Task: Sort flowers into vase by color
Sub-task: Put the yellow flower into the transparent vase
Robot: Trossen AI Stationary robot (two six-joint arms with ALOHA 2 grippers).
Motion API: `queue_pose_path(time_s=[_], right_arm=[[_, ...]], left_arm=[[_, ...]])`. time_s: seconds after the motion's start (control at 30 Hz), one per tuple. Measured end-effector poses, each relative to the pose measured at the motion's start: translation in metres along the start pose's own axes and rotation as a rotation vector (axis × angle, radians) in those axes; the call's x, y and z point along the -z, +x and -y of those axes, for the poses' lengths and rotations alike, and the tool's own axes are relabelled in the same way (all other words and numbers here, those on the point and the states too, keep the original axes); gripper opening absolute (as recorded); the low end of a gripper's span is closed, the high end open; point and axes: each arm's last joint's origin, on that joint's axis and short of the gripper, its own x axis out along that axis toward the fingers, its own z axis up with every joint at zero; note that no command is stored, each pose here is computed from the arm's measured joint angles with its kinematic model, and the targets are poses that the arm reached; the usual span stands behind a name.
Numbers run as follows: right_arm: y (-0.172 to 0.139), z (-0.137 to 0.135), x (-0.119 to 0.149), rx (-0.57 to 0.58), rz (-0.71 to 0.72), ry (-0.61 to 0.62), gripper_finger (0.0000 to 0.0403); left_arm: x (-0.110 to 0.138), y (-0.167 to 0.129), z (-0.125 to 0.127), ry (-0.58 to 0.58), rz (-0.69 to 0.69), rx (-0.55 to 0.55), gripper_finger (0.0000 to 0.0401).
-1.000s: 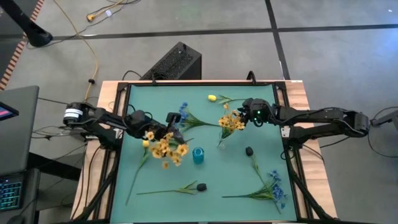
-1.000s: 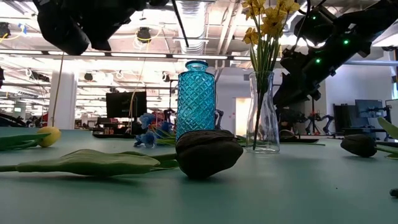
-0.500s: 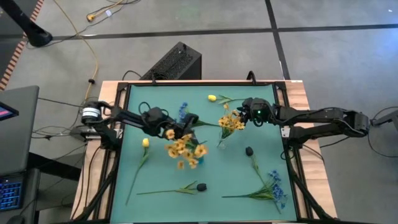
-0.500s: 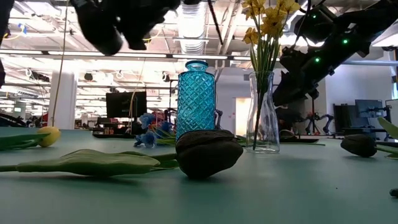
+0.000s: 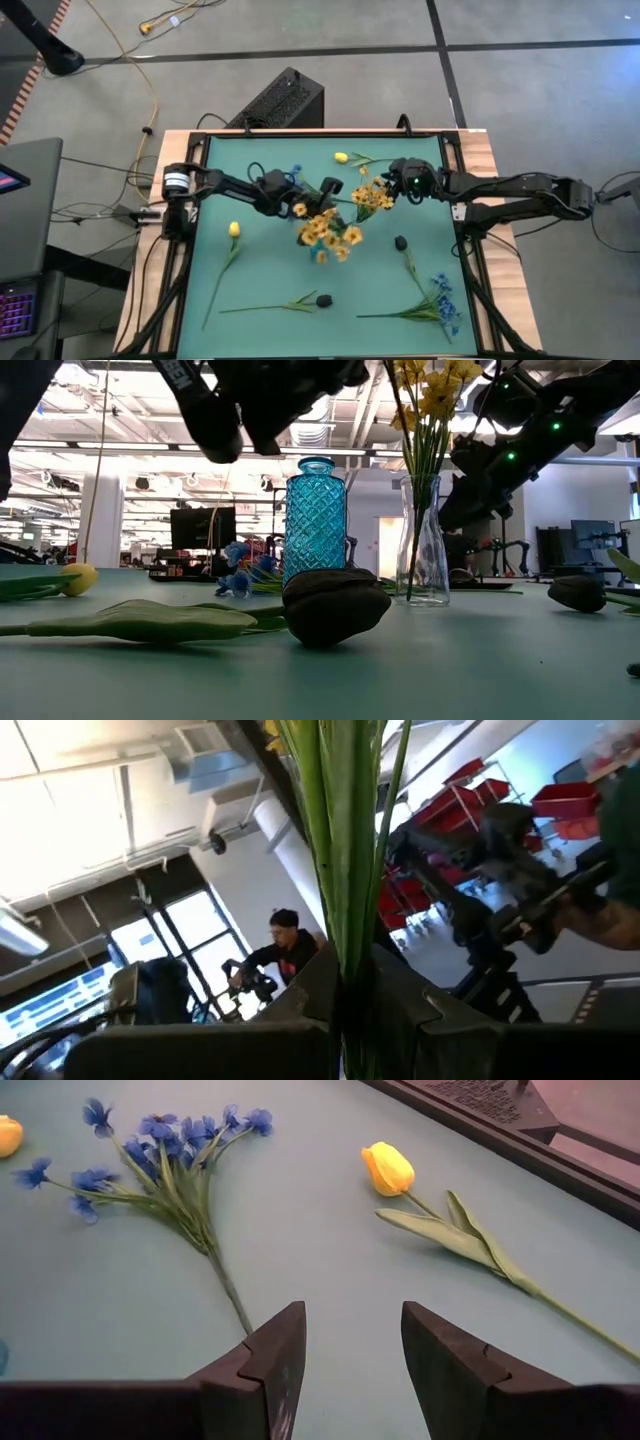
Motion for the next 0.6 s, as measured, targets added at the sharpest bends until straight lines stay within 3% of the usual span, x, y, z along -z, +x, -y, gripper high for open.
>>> queue_pose_path(time_s=[0.6], right_arm=[[-0.001,-0.003,0.001,-0.012,0.000,-0.007,0.0191]], left_arm=[[0.024,-0.010,-0.004,-0.057,-0.097,-0.068,0.0020]])
